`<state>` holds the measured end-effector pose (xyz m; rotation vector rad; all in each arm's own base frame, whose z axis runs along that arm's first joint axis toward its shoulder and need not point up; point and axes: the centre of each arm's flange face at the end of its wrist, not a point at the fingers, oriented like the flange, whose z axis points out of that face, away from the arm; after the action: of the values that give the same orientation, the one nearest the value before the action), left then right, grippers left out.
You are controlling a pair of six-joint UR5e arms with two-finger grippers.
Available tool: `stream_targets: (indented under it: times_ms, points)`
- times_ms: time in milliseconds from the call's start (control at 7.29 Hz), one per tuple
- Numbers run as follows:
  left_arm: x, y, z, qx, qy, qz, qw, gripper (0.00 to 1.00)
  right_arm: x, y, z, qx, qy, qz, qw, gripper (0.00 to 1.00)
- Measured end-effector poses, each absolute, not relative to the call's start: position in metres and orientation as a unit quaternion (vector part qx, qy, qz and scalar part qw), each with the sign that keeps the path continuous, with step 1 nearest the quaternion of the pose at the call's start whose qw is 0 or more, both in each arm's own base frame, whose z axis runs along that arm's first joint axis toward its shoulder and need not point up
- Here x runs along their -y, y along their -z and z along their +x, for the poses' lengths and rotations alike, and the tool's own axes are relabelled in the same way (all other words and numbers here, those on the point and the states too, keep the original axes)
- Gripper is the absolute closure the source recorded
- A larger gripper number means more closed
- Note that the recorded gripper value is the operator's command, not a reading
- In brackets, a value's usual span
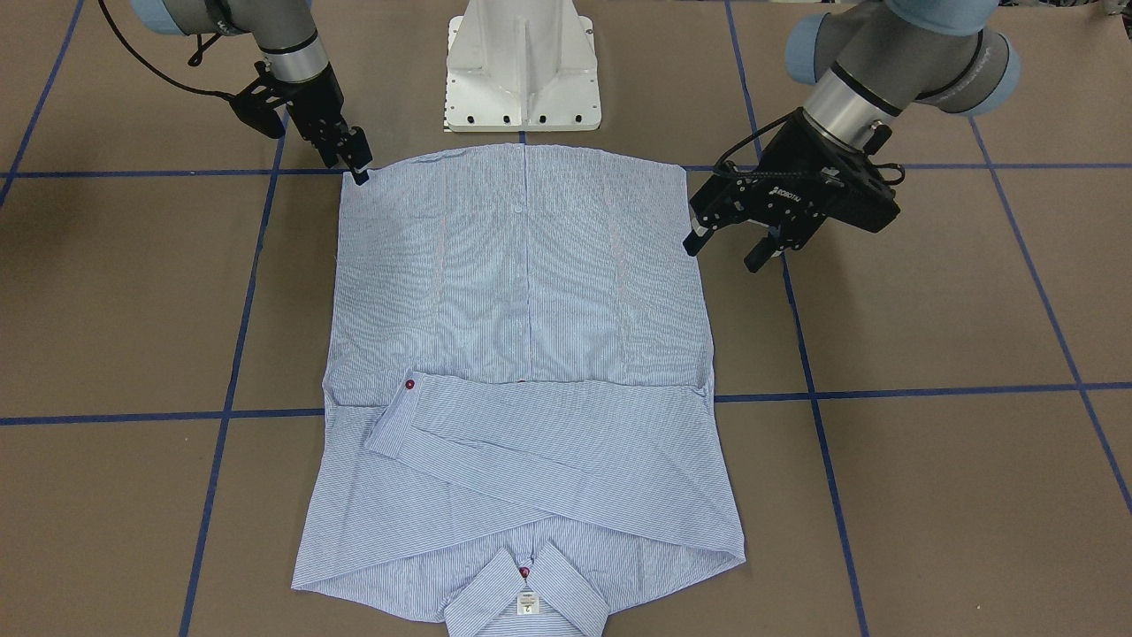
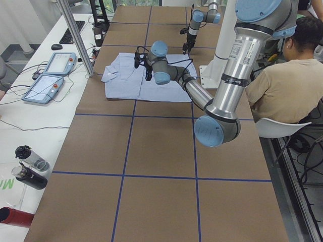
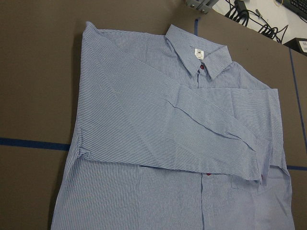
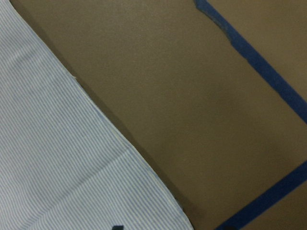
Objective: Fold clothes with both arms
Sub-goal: 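Move the left gripper to the hem corner nearest it and grasp both hem corners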
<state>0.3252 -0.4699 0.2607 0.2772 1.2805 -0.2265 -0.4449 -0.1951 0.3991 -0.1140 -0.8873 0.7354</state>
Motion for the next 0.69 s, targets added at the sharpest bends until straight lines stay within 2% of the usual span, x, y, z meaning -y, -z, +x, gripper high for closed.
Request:
stream_targets:
  times_ms: [412,686]
  points:
    - [0.4697,-0.2599,0.3247,-0.595,0.105,0.129,0.787,0.01,0.1933,-0.4003,-0.4463,0.418,-0.346,-0.056,0.838,0.46]
    - [0.4696,-0.2598,0.3239,-0.595,0.105,0.130,0.786,0.01,0.1927,-0.4002,-0.4466,0.418,-0.345,-0.056,0.838,0.49]
